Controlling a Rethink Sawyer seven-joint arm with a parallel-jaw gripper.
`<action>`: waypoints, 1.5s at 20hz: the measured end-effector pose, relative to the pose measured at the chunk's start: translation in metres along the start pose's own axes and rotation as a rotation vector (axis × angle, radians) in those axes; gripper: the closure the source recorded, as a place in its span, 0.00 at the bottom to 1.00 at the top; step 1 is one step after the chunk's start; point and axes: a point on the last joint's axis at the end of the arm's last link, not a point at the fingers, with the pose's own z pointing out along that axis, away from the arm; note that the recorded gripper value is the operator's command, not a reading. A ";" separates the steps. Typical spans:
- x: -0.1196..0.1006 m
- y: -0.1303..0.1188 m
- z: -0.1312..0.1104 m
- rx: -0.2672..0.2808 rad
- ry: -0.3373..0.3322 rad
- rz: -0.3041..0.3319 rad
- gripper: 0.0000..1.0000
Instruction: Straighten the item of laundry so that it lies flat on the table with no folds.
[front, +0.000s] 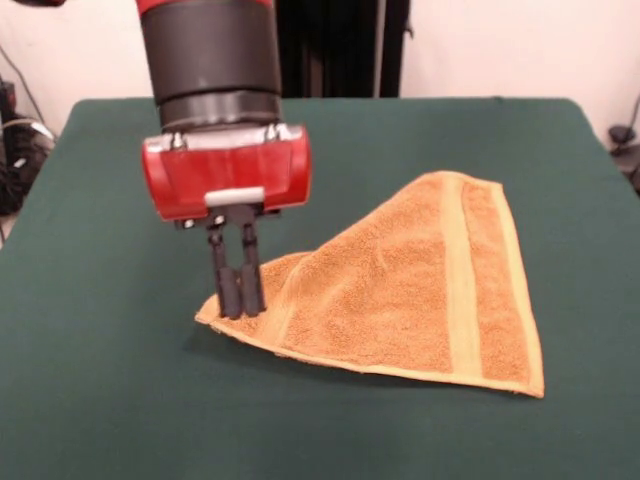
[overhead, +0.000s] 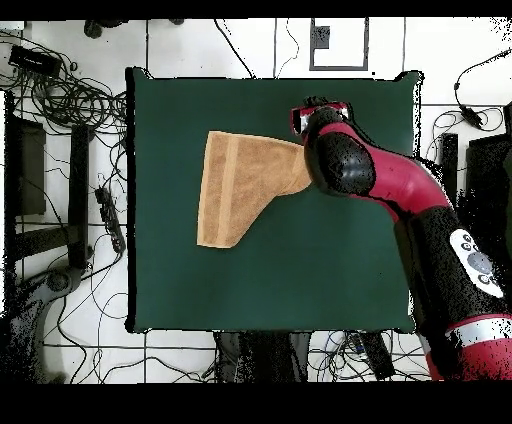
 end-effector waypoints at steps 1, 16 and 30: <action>-0.003 0.003 -0.002 -0.006 -0.005 0.000 1.00; 0.015 0.089 0.007 -0.183 0.218 -0.072 1.00; 0.066 0.114 0.057 -0.195 0.262 -0.134 1.00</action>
